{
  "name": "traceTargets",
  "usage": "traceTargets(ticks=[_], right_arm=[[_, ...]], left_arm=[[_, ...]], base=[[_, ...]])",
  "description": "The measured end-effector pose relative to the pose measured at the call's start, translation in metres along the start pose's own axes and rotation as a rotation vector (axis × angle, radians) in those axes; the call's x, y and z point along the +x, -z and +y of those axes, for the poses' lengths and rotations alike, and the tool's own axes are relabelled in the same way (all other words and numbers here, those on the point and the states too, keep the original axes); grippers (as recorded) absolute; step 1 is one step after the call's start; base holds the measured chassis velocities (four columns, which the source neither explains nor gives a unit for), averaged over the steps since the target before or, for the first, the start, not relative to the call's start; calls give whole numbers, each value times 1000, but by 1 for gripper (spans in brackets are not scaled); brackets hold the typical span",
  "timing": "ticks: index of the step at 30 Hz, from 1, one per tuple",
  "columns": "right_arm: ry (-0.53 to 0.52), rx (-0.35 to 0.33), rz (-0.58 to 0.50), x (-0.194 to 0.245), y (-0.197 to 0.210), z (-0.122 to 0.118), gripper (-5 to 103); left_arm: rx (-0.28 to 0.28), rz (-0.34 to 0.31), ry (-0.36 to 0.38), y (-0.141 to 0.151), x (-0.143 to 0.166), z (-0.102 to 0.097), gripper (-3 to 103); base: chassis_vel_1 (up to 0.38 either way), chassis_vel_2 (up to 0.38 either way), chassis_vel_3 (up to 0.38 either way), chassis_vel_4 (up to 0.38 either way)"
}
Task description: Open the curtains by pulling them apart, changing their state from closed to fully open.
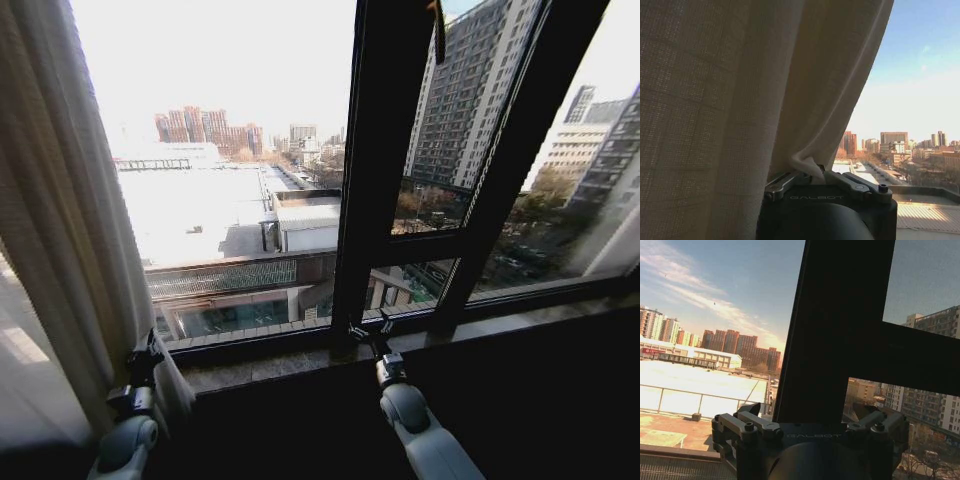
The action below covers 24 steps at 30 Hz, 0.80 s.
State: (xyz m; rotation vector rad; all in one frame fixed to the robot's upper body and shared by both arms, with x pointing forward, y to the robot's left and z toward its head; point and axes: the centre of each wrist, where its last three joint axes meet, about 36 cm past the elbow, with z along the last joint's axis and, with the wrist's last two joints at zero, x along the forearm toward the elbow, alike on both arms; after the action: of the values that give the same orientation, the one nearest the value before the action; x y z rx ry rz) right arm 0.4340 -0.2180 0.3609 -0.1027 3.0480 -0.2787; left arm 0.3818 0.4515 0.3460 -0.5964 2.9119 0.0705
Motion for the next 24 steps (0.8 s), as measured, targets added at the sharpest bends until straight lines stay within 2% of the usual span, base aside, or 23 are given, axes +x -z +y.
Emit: traceTargets(ticks=[1,4,5,8,9,11,15,24], right_arm=[[0,0,0,0,0,0,100],[0,0,0,0,0,0,100],[0,0,0,0,0,0,100],[0,0,0,0,0,0,100],[0,0,0,0,0,0,100],[0,0,0,0,0,0,100],[0,0,0,0,0,0,100],[0,0,0,0,0,0,100]], left_arm=[[0,0,0,0,0,0,0],[-32,-15,82,10,-15,44,0],[-32,-15,82,10,-15,44,0],[-67,-26,165,22,-27,79,0],[-67,-26,165,22,-27,79,0],[-93,-43,238,37,-38,115,0],[-88,-47,238,40,-40,115,0],[-67,-48,210,41,-40,98,0]], base=[[0,0,0,0],[0,0,0,0],[0,0,0,0],[0,0,0,0],[0,0,0,0],[0,0,0,0],[0,0,0,0],[20,11,-18,-16]])
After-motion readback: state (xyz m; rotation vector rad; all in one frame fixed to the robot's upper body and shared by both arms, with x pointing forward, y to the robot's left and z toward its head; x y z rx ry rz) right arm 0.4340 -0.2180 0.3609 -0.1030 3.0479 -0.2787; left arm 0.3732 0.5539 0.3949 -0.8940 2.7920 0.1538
